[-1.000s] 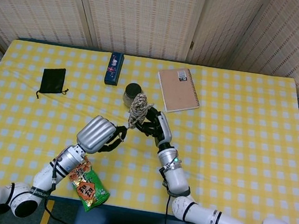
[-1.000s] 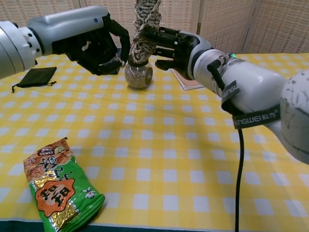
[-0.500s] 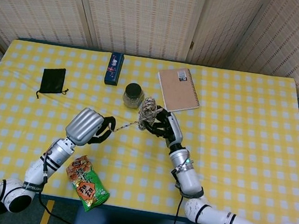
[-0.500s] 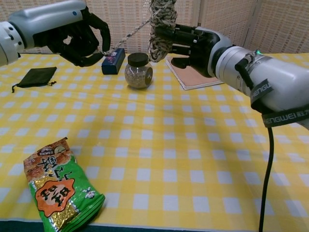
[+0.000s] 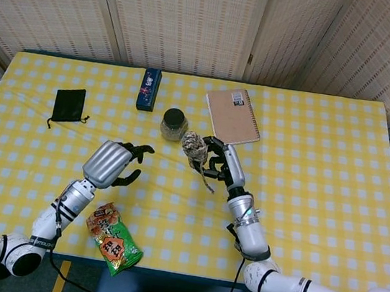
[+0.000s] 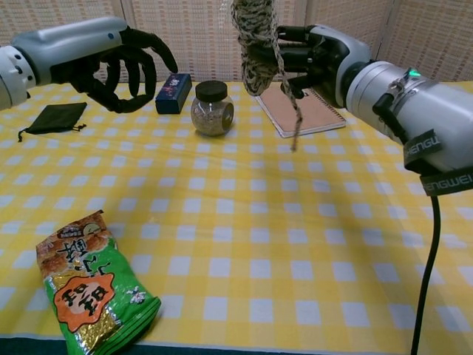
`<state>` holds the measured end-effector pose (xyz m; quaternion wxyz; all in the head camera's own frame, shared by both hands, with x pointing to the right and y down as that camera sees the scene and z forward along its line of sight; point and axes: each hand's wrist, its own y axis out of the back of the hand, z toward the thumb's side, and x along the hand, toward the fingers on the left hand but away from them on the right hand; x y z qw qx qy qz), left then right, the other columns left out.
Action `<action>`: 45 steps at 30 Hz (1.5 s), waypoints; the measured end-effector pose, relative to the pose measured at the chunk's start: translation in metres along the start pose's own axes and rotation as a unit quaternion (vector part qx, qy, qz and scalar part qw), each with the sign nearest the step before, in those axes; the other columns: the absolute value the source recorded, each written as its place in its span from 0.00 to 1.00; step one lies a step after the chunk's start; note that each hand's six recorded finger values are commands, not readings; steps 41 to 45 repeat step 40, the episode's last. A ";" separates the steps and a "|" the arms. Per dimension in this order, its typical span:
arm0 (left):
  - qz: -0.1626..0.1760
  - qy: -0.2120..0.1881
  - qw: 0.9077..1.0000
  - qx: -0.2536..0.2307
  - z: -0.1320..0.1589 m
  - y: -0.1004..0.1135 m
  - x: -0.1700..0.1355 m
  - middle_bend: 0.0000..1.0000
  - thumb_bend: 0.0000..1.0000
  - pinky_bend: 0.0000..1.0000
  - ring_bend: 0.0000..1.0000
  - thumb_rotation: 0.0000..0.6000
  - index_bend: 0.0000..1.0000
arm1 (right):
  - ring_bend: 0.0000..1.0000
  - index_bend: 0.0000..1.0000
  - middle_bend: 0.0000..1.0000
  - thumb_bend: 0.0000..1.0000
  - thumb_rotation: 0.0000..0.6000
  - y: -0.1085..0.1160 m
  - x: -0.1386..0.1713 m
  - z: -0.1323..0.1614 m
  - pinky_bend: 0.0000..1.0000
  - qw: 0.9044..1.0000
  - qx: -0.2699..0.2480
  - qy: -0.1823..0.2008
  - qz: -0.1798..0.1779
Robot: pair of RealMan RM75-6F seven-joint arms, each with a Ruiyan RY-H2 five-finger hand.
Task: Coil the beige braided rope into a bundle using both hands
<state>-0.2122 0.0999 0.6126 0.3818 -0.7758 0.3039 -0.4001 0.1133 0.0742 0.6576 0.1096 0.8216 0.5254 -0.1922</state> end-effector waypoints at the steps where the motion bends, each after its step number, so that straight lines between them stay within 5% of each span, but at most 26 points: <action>1: 0.000 0.001 1.000 -0.001 -0.001 -0.001 -0.001 0.37 0.43 0.49 0.35 1.00 0.21 | 0.95 1.00 0.87 0.41 1.00 0.003 0.000 0.002 0.88 1.000 0.014 0.005 -0.010; 10: 0.012 0.034 0.999 0.029 -0.029 -0.004 -0.011 0.34 0.42 0.42 0.32 1.00 0.20 | 0.95 1.00 0.87 0.41 1.00 0.017 0.005 0.006 0.88 0.997 0.067 0.011 -0.039; 19: 0.053 0.114 0.989 0.078 -0.087 0.003 -0.039 0.31 0.42 0.36 0.29 1.00 0.21 | 0.95 1.00 0.87 0.41 1.00 0.029 0.013 0.004 0.88 0.994 0.104 -0.002 -0.039; 28: 0.058 0.170 0.979 0.093 -0.125 0.002 -0.086 0.28 0.42 0.30 0.26 1.00 0.21 | 0.94 1.00 0.87 0.41 1.00 0.040 0.018 0.005 0.88 0.993 0.109 -0.016 -0.040; 40: 0.089 0.255 0.956 0.114 -0.162 0.006 -0.194 0.23 0.42 0.24 0.22 1.00 0.20 | 0.95 1.00 0.87 0.41 1.00 0.055 0.029 -0.002 0.88 0.993 0.107 -0.039 -0.041; 45: 0.089 0.255 0.956 0.114 -0.162 0.006 -0.194 0.23 0.42 0.24 0.22 1.00 0.20 | 0.95 1.00 0.87 0.41 1.00 0.055 0.029 -0.002 0.88 0.993 0.107 -0.039 -0.041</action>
